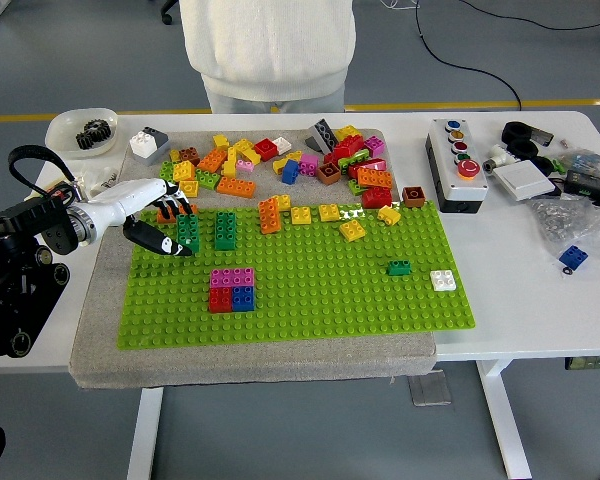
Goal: Pick up the brick,pile it on top of brick,press brick,pick up the brick,pile it on top of brick,press brick
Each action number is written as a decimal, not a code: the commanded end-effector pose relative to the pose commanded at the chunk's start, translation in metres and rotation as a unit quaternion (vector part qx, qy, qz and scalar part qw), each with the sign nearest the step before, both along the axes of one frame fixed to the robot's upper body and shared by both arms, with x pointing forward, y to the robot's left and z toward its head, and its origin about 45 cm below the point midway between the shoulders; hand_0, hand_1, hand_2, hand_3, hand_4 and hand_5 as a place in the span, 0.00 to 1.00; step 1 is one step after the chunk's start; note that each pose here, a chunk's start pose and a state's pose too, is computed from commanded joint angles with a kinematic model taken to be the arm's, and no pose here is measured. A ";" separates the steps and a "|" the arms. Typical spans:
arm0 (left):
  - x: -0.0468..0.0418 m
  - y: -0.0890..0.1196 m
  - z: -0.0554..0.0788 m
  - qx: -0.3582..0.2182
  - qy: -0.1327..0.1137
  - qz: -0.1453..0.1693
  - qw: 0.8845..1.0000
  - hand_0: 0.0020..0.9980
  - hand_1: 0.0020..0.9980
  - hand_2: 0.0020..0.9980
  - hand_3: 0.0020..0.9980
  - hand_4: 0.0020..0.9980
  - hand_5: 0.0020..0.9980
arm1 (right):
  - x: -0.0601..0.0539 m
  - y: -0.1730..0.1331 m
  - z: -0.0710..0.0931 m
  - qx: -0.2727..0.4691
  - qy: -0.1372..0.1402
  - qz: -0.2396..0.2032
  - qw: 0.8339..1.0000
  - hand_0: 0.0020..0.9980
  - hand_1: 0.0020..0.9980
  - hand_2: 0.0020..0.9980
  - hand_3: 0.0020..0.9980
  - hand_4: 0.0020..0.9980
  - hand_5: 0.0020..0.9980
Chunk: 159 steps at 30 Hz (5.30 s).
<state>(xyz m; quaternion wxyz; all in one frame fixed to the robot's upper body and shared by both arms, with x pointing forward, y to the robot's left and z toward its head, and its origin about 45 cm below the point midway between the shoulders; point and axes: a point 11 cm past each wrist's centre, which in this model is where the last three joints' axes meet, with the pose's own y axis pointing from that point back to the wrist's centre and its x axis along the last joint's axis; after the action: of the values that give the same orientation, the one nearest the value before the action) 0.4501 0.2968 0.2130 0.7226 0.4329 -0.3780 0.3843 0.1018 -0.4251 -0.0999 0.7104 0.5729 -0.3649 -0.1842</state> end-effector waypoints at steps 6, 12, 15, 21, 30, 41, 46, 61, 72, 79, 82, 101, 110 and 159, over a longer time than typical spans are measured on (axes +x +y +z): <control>-0.0019 0.000 0.003 -0.006 -0.002 0.000 1.000 0.66 0.56 0.52 0.54 0.70 0.21 | -0.001 0.000 0.000 0.000 0.001 -0.001 1.000 0.74 0.64 0.71 0.62 0.86 0.41; -0.0036 0.000 0.007 -0.009 -0.003 0.000 1.000 0.66 0.56 0.52 0.54 0.69 0.21 | -0.002 -0.001 0.000 -0.001 0.000 -0.003 1.000 0.74 0.64 0.71 0.62 0.86 0.41; -0.0047 0.001 0.009 -0.011 -0.004 0.000 1.000 0.66 0.56 0.52 0.54 0.69 0.21 | -0.001 -0.002 0.000 -0.002 0.000 -0.004 1.000 0.74 0.64 0.71 0.62 0.86 0.41; -0.0097 -0.003 0.010 -0.016 -0.006 -0.003 1.000 0.66 0.56 0.52 0.54 0.69 0.21 | -0.002 -0.001 0.000 -0.001 0.001 -0.004 1.000 0.74 0.64 0.71 0.62 0.86 0.42; -0.0178 -0.010 0.008 -0.024 -0.004 -0.013 1.000 0.66 0.56 0.52 0.54 0.69 0.21 | -0.004 0.000 -0.001 0.000 0.003 -0.003 1.000 0.74 0.64 0.71 0.62 0.86 0.41; -0.0271 -0.021 0.012 -0.056 -0.007 -0.021 0.998 0.66 0.56 0.52 0.54 0.69 0.21 | -0.007 0.001 -0.002 0.001 0.006 -0.002 1.000 0.74 0.64 0.71 0.62 0.86 0.41; -0.0323 -0.025 0.011 -0.063 -0.009 -0.022 0.998 0.66 0.56 0.52 0.54 0.69 0.21 | -0.008 0.000 -0.002 0.001 0.007 -0.003 1.000 0.74 0.64 0.71 0.62 0.86 0.41; -0.0424 -0.038 0.010 -0.076 -0.014 -0.032 0.997 0.66 0.56 0.52 0.54 0.69 0.22 | -0.009 0.000 -0.002 0.000 0.007 -0.004 1.000 0.74 0.64 0.71 0.62 0.86 0.41; -0.0502 -0.045 0.008 -0.086 -0.019 -0.033 0.996 0.67 0.56 0.52 0.54 0.70 0.23 | -0.010 0.000 -0.002 0.000 0.007 -0.005 1.000 0.74 0.64 0.71 0.62 0.86 0.41; -0.0558 -0.051 0.008 -0.090 -0.023 -0.041 0.995 0.67 0.56 0.52 0.54 0.70 0.23 | -0.008 -0.001 -0.002 0.000 0.005 -0.004 1.000 0.74 0.64 0.71 0.62 0.86 0.41; -0.0584 -0.055 0.009 -0.091 -0.025 -0.047 0.994 0.67 0.56 0.52 0.54 0.70 0.23 | -0.010 0.000 -0.002 0.000 0.006 -0.005 1.000 0.74 0.64 0.71 0.62 0.86 0.41; -0.0666 -0.066 -0.002 -0.087 -0.018 -0.064 0.994 0.67 0.56 0.52 0.54 0.70 0.24 | -0.009 0.000 -0.002 0.000 0.006 -0.003 1.000 0.74 0.64 0.71 0.62 0.86 0.41; -0.0695 -0.067 -0.007 -0.080 -0.016 -0.069 0.994 0.67 0.57 0.52 0.54 0.70 0.24 | -0.011 0.002 -0.003 0.002 0.008 0.000 1.000 0.74 0.64 0.71 0.62 0.86 0.41; -0.0669 -0.070 -0.024 -0.078 -0.003 -0.076 0.994 0.69 0.57 0.52 0.54 0.71 0.24 | -0.012 0.004 -0.004 0.004 0.008 0.002 1.000 0.74 0.64 0.71 0.62 0.86 0.41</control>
<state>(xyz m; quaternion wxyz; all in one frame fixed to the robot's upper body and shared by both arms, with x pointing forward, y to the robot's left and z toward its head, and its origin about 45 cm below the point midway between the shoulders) 0.3832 0.2266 0.1886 0.7800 0.3444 -0.3810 0.3575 0.0902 -0.4208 -0.1039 0.7112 0.5752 -0.3575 -0.1888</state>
